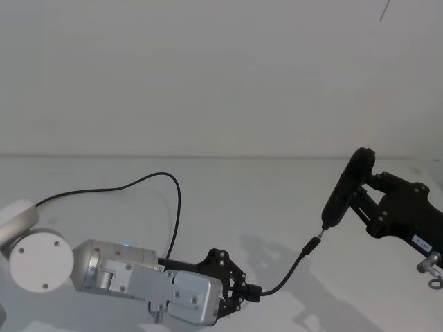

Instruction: Pick up the data cable with the one hand.

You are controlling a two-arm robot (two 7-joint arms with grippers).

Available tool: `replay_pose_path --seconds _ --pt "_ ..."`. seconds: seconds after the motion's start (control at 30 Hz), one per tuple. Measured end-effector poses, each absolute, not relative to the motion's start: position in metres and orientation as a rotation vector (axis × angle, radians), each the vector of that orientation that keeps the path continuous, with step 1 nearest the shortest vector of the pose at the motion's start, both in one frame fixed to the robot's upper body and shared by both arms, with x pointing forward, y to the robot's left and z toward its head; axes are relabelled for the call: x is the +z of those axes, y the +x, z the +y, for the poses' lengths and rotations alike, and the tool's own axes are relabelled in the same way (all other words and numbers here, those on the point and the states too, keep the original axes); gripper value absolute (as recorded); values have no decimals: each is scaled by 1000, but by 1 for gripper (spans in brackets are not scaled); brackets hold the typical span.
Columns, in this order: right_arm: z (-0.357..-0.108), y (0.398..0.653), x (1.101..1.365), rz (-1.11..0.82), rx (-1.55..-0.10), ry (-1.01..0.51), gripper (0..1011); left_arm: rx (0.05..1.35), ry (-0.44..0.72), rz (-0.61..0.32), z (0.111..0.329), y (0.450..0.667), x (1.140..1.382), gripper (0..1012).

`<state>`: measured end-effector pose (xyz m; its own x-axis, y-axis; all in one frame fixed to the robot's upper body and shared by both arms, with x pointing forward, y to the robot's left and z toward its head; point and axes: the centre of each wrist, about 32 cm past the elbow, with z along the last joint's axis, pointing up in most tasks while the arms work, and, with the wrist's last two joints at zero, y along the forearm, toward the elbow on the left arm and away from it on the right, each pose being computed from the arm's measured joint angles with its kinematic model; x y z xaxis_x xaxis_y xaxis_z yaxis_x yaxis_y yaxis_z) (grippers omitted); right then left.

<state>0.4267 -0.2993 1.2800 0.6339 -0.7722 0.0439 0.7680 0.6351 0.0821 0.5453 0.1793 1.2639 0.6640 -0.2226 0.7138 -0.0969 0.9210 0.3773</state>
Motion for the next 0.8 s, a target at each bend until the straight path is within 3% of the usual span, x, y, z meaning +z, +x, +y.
replay_pose_path --seconds 0.8 --pt "-296 429 1280 -76 -907 60 279 -73 406 -848 179 545 1264 43"
